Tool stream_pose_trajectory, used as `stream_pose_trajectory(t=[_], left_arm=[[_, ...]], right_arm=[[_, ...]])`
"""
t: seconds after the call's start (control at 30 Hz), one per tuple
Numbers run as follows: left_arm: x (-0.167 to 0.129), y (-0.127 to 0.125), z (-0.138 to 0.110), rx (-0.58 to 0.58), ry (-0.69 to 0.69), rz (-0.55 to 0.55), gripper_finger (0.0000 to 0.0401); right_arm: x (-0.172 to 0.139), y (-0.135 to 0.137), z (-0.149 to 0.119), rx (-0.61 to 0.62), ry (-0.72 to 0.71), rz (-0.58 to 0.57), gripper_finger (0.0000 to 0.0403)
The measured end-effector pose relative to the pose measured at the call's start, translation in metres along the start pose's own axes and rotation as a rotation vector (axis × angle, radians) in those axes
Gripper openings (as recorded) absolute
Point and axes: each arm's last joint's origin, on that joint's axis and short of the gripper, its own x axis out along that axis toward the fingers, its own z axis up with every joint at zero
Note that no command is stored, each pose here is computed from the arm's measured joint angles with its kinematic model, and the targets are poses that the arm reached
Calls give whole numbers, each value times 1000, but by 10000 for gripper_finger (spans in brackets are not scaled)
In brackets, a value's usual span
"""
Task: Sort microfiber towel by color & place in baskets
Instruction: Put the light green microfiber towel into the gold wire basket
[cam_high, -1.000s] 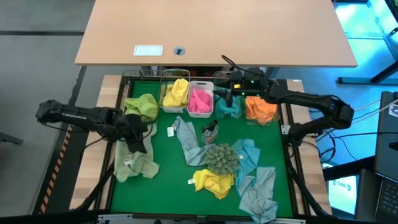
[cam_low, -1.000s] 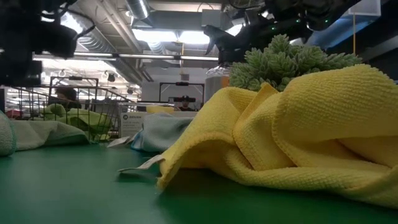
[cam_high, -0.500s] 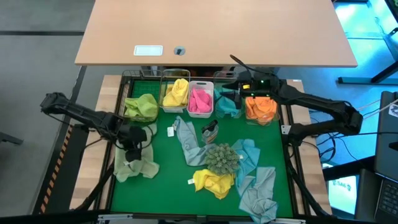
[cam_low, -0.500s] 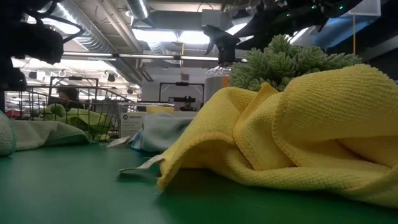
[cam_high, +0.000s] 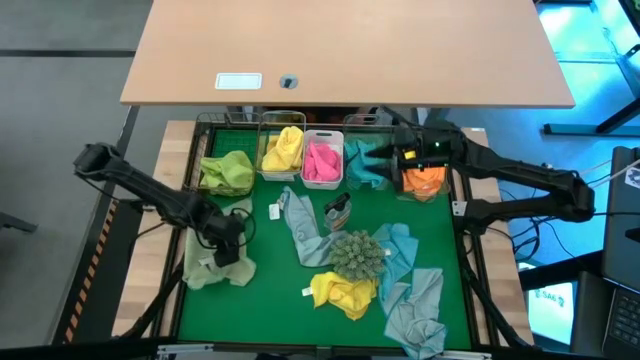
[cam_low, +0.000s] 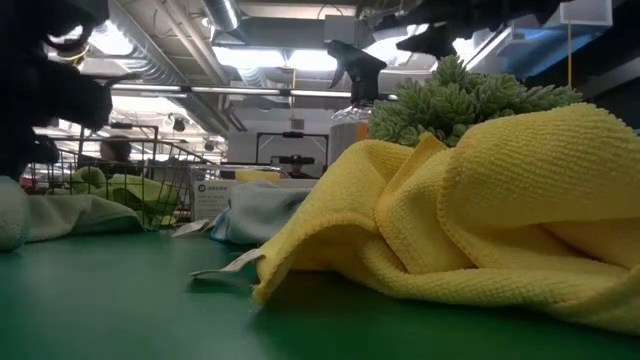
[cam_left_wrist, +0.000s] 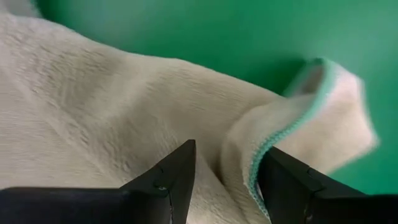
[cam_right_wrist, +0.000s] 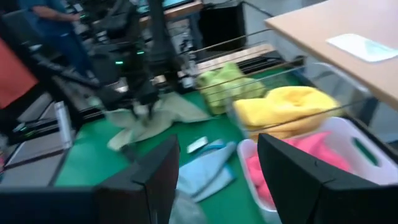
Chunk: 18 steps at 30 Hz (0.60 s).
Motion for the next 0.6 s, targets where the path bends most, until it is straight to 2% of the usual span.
stream_pose_trajectory(t=[0.27,0.6], left_arm=[[19,1,4,-11,44,120,157],[35,-2,8,-19,74,174,157]], right_arm=[[7,34,-6,-43,34,144,215],[9,68,-17,-80,99,277,215]])
